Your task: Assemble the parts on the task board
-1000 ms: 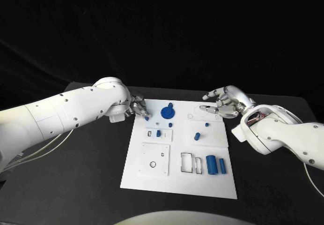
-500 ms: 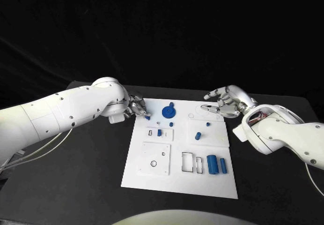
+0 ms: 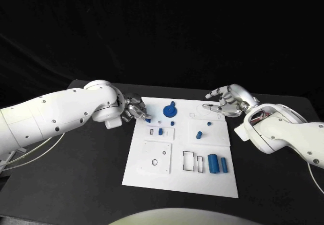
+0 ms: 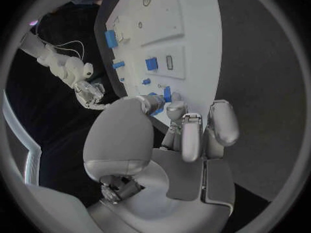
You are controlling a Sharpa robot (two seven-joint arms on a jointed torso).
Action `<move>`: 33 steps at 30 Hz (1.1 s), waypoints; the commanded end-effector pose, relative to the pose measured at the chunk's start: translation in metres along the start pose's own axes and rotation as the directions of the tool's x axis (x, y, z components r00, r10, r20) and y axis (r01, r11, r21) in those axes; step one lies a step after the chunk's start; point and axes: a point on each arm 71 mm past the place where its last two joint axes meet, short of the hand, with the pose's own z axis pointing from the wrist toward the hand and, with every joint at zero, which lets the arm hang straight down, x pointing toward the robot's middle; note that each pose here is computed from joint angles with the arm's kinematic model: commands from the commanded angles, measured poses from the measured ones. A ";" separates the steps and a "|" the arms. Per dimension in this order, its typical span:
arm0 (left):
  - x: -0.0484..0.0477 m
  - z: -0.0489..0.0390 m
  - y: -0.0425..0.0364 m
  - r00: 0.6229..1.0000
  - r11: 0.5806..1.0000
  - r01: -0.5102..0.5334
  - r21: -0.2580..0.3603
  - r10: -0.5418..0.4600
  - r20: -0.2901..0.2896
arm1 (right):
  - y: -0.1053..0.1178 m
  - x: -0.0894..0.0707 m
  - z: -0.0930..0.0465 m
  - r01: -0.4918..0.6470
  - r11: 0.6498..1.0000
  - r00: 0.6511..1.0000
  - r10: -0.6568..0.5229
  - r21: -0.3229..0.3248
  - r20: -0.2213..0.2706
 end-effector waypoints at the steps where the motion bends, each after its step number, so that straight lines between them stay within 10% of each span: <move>1: 0.0034 -0.0038 -0.0060 0.999 0.998 0.033 0.051 -0.035 0.029 | -0.001 0.000 0.000 0.005 1.000 1.000 -0.005 -0.004 -0.001; 33: 0.0363 -0.0063 -0.0095 0.985 0.986 -0.163 0.018 0.162 0.051 | 0.002 -0.008 0.002 -0.045 0.996 0.993 0.053 -0.083 0.104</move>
